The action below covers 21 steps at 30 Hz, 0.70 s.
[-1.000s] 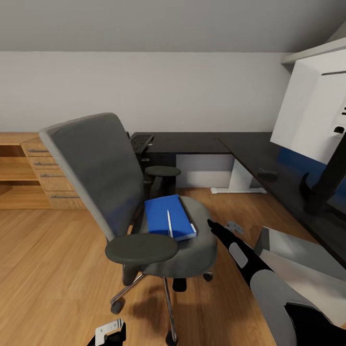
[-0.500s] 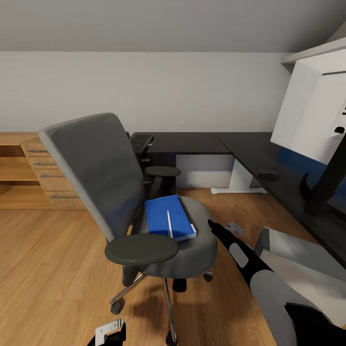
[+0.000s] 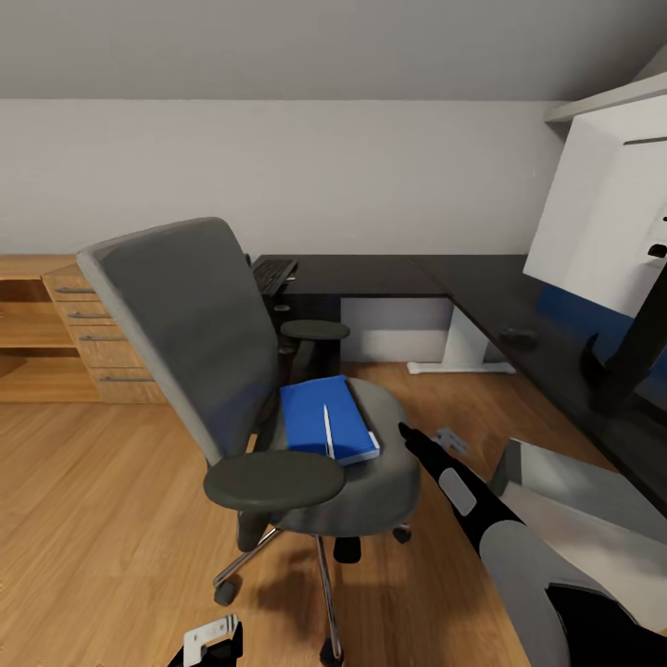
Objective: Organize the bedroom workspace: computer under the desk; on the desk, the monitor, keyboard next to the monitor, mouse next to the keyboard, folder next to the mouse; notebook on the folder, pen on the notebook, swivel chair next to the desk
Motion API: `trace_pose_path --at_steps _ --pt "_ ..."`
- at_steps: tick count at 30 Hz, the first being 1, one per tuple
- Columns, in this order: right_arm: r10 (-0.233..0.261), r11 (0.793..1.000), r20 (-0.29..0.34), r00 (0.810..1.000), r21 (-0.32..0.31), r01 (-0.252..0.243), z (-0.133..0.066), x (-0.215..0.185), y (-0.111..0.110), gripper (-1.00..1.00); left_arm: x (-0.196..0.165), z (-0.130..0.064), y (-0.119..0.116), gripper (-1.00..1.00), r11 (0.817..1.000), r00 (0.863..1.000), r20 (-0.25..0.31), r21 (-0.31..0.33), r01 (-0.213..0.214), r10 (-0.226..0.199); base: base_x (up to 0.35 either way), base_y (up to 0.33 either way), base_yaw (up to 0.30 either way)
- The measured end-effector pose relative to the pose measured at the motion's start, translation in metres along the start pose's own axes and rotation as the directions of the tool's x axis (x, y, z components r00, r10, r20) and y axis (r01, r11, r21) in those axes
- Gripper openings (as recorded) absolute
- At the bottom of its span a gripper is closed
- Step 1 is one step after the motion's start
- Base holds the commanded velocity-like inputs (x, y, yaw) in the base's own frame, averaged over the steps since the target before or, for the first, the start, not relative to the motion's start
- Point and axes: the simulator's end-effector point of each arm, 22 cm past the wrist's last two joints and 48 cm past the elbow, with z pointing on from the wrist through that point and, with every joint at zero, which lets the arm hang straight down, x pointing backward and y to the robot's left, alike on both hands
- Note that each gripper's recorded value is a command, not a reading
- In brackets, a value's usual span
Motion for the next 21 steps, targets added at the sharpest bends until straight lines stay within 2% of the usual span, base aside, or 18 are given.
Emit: trace_pose_path --at_steps 21 --pt "0.001 1.000 0.013 1.000 -0.005 -0.001 0.0023 -0.0052 0.0010 1.00 0.0039 0.0004 0.0009 1.00 1.000 1.000 -0.009 -0.002 -0.001 0.001 0.000 0.000 0.245"
